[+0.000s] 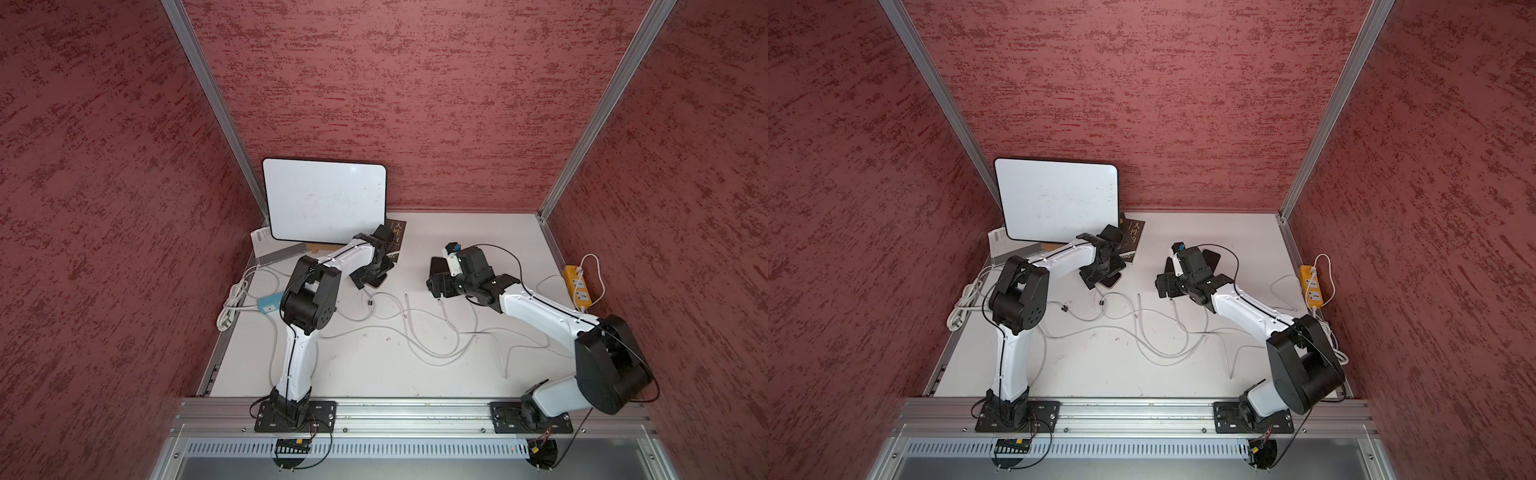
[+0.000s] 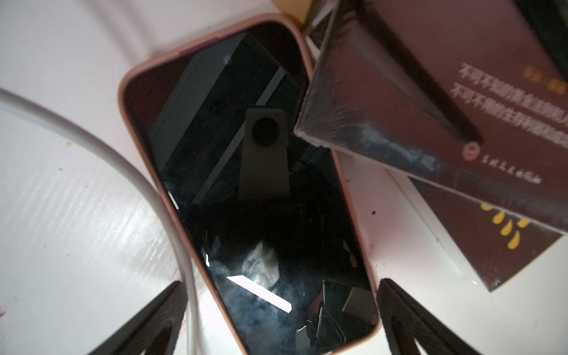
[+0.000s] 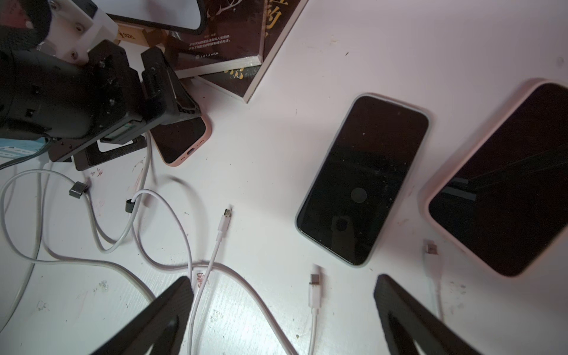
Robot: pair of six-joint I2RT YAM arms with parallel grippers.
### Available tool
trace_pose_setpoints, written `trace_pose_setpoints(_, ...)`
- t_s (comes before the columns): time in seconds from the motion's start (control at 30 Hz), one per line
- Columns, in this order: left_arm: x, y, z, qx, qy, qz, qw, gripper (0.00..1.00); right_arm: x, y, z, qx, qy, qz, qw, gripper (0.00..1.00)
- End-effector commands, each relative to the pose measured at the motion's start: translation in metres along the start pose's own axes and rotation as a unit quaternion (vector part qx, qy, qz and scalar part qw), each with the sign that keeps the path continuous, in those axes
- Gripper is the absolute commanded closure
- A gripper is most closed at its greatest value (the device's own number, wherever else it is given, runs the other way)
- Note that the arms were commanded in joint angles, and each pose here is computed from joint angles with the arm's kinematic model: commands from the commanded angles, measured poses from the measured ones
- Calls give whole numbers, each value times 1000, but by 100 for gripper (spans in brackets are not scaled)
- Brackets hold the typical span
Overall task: Plug the charging cable into the phone
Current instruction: Pick up the phone at the center of the board.
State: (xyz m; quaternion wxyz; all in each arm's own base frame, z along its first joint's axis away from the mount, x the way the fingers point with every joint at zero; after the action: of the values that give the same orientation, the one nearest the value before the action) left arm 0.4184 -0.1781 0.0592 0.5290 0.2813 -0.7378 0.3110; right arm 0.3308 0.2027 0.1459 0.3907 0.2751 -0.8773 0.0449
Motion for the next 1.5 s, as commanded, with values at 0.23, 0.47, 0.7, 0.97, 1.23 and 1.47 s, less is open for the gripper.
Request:
trace_pose_setpoints(0.23, -15, 2, 1, 0, -15, -24, 1000, 0, -1, 7, -3, -1, -5, -16, 1000, 4)
trace_pose_setpoints(0.47, -32, 17, 1, 2, -9, -55, 998, 1, -2, 8, -2, -1, -3, -21, 1000, 4)
trace_pose_setpoints(0.7, -28, 45, -4, 5, -16, -77, 997, 10, -3, 11, -2, -3, -1, -27, 1000, 4)
trace_pose_setpoints(0.97, -15, 88, 3, 1, -19, -75, 997, 32, -3, 22, 3, -1, 11, -43, 999, 6)
trace_pose_setpoints(1.23, -14, 94, 1, 10, -14, -53, 998, 56, -24, 50, 20, 27, 64, -40, 997, 14)
trace_pose_setpoints(1.47, -12, 82, 2, 18, 7, -2, 1000, 80, -48, 88, 36, 56, 106, -25, 992, 23)
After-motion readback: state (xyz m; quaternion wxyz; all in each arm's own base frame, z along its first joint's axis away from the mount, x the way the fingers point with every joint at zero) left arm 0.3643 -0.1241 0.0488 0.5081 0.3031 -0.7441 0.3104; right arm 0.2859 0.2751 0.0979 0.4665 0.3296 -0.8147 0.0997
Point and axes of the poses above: each gripper's point midway between its finger pads, its own x axis back along the fingers, its own y axis along the line the jaws close on, z = x × y, the point moved 3 cm from there along x, back along the fingers, and after that the axes turned 13 degrees about x, right-handed, at the moved point
